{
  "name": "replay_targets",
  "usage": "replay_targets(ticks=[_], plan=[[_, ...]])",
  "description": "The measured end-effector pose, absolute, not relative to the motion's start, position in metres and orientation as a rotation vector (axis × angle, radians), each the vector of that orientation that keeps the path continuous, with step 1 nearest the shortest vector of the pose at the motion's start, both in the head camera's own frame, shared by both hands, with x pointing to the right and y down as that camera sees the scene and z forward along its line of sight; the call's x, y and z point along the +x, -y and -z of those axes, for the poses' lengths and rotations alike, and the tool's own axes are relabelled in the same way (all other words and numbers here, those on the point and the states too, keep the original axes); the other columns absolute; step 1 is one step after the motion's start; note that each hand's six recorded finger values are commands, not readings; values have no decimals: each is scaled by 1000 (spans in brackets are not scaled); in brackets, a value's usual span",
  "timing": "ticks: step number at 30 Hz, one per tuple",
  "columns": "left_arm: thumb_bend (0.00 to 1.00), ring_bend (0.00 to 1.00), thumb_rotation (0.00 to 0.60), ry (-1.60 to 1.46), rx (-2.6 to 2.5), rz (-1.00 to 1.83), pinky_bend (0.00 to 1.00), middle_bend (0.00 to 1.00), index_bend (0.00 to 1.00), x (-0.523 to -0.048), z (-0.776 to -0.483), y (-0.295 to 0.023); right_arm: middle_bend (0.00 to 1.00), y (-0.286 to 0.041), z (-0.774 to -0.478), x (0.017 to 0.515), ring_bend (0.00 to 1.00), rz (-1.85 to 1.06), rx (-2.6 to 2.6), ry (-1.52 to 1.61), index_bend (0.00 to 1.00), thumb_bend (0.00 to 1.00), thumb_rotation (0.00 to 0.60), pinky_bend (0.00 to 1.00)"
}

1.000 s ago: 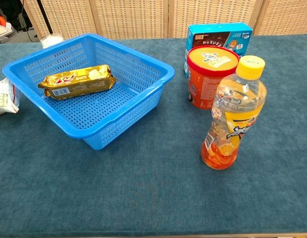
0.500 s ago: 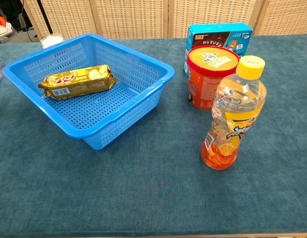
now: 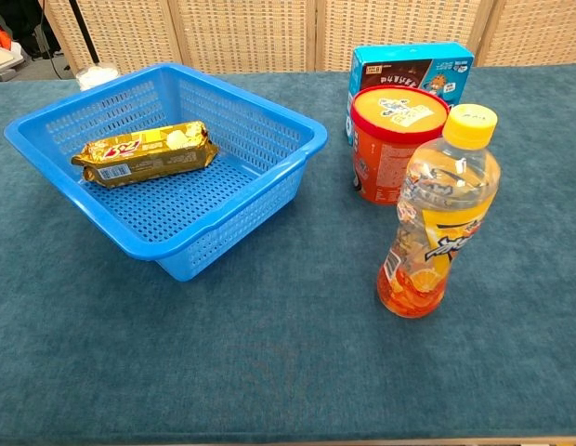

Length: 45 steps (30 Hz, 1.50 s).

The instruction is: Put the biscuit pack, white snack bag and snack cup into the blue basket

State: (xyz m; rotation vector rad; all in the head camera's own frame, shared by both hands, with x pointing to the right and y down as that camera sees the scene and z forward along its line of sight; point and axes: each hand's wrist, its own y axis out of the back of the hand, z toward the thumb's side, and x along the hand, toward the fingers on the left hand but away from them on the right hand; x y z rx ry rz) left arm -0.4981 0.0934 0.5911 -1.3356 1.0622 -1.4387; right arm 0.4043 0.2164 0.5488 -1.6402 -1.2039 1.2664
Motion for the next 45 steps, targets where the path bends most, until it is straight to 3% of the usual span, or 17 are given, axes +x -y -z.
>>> replay_targets(ticks=[9, 18, 22, 24, 26, 29, 37, 45], plan=[[404, 444, 600, -1035, -1422, 1294, 438, 458, 863, -428, -591, -82, 0, -215, -546, 407, 0, -1262, -1637, 1218, 106, 181, 600, 81], [379, 446, 600, -1002, -1528, 1153, 438, 457, 863, -348, -592, -91, 0, -213, -541, 412, 0, -1252, -1631, 1247, 105, 180, 600, 81], [367, 435, 600, -960, -1569, 1149, 438, 408, 842, -333, -598, -96, 0, -213, -539, 413, 0, -1249, -1631, 1253, 105, 182, 600, 81], [356, 375, 600, -936, -1585, 1162, 436, 333, 788, -329, -602, -98, 0, -213, -539, 413, 0, -1249, -1630, 1253, 105, 180, 600, 81], [323, 205, 600, -912, -1603, 1180, 383, 150, 634, -327, -607, -99, 0, -213, -539, 413, 0, -1248, -1630, 1254, 106, 180, 600, 81], [276, 23, 600, -871, -1626, 1224, 260, 1, 401, -328, -616, -102, 0, -213, -539, 413, 0, -1249, -1630, 1254, 105, 182, 600, 81], [232, 0, 600, -857, -1653, 1308, 137, 0, 68, -333, -626, -101, 0, -214, -541, 413, 0, -1254, -1631, 1249, 105, 177, 600, 81], [217, 0, 600, -911, -1690, 1307, 114, 0, 31, -340, -625, -105, 0, -214, -540, 413, 0, -1254, -1627, 1248, 105, 178, 600, 81]])
